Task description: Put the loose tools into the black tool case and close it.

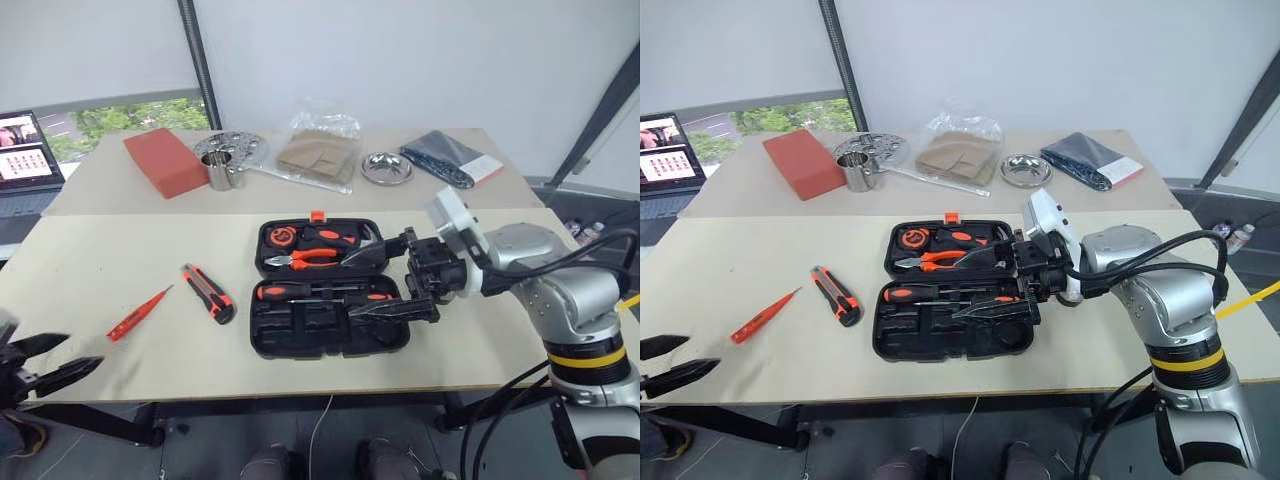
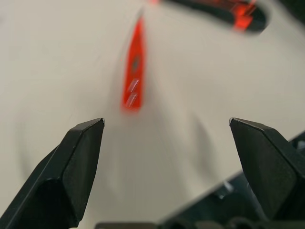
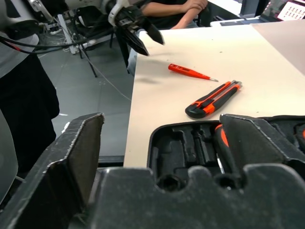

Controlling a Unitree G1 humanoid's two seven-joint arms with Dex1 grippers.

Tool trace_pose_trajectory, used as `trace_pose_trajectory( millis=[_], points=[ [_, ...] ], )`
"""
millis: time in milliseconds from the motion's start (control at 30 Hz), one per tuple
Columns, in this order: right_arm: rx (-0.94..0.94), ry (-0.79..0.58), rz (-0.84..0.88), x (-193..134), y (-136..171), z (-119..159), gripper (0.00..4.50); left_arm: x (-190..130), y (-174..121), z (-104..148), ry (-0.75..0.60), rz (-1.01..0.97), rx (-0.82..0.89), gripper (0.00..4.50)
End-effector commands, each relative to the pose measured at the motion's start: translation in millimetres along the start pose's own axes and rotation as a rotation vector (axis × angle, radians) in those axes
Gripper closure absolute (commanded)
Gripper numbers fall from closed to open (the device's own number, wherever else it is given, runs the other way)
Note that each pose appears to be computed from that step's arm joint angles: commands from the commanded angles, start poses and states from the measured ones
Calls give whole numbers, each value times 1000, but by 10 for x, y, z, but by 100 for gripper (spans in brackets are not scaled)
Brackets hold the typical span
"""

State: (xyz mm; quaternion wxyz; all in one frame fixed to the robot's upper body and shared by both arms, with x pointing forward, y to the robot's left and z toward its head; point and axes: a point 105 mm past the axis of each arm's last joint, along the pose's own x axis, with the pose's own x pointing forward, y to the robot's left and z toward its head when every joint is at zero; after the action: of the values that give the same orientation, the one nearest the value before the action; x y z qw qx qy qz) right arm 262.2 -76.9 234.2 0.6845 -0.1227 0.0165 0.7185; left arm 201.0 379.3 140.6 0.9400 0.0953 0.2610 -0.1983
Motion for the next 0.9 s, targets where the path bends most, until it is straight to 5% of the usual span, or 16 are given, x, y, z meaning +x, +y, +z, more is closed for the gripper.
trace_pose_trajectory(
  millis=[33,400,500,800,900],
  points=[
    [-50,-20,-1,28,27,86,13,139,143,124,55,17,97,0],
    [-68,-20,-97,20,50,48,13,856,312,149,286,-61,125,0],
    [-67,-14,-116,14,71,29,0,942,321,146,312,-72,122,61],
    [-44,-1,-195,-60,80,-58,0,944,396,319,247,-58,180,398],
    [-5,24,-235,-177,119,-133,0,822,293,767,120,-141,282,408]
  ],
)
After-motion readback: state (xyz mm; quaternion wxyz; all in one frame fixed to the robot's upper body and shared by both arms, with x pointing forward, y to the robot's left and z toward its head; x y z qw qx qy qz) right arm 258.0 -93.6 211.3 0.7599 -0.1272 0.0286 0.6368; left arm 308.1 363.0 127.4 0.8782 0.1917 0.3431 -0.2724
